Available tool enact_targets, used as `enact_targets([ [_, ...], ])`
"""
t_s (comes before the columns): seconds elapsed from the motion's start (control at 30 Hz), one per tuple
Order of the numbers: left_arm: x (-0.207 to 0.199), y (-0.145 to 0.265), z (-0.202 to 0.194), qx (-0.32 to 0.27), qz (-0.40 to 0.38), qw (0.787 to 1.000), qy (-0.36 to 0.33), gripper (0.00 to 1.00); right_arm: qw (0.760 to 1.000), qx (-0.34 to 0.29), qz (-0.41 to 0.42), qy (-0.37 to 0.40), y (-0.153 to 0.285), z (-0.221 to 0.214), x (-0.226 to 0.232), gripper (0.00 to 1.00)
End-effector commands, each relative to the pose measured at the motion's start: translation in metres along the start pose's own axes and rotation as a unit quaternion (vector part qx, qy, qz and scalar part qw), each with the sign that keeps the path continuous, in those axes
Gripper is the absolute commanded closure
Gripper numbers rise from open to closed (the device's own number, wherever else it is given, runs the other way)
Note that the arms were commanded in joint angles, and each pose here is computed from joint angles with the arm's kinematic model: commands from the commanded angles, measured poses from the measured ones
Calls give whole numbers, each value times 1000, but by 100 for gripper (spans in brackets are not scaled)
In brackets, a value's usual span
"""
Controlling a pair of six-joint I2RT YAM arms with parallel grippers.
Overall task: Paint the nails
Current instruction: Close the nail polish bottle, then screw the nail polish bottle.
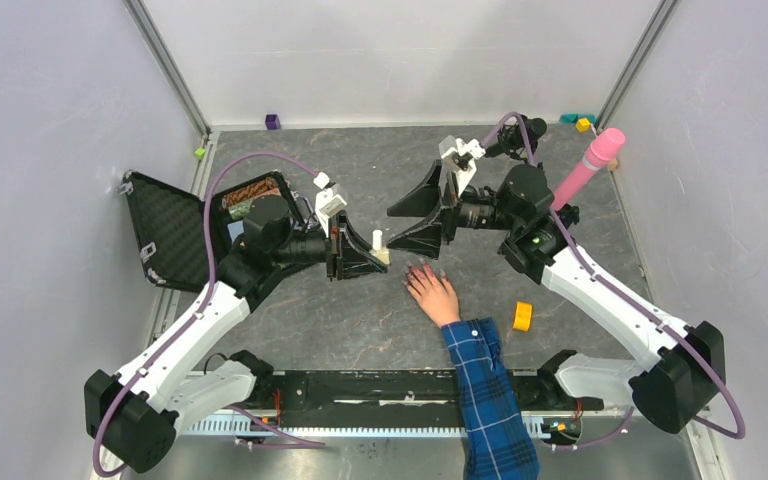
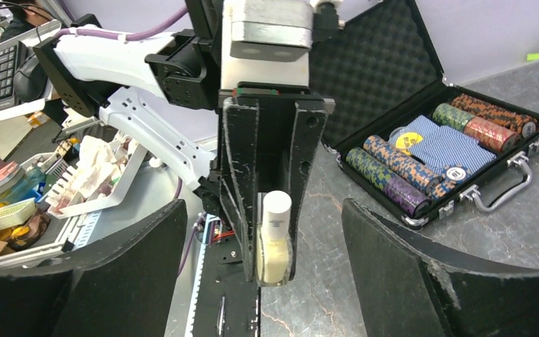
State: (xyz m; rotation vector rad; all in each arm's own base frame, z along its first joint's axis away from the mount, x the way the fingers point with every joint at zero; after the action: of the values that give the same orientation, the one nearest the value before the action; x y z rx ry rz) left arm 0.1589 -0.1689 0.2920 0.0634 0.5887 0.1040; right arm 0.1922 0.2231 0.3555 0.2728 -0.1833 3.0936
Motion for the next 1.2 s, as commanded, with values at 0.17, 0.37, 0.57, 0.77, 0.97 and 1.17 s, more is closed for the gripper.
enact_targets([
  [0.17,-3,-1,6,-7,-19,1000,-6,98,1000,15,11,12,-16,3,-4,22],
  [0.37,-2,-2,6,-5,-19,1000,-3,98,1000,18,22,9,-22,0,-2,26],
  [0.57,-1,-2,6,-5,-19,1000,-1,98,999,20,27,-2,-27,-4,-5,31],
  [0.77,-2,-2,6,-5,-20,1000,-2,98,999,25,25,-8,-29,-8,-6,39],
  [0.97,-2,-1,6,-6,-18,1000,-2,98,999,27,26,-13,-30,-9,-6,49],
  [1.17,-2,-2,6,-7,-16,1000,-2,98,999,36,23,-17,-30,-13,-7,62],
])
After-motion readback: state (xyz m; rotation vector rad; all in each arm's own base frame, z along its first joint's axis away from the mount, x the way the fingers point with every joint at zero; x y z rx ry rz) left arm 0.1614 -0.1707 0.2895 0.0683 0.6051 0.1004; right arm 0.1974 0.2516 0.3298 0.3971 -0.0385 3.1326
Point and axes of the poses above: each gripper's point midway between its finger pads, its own y axis back along the fingers, its own x axis along the line the jaws close on, z = x × y, the point moved 10 cm from there along y, back along the fingers, and after that the axes turned 8 degrees about y, right-handed, at the moved point
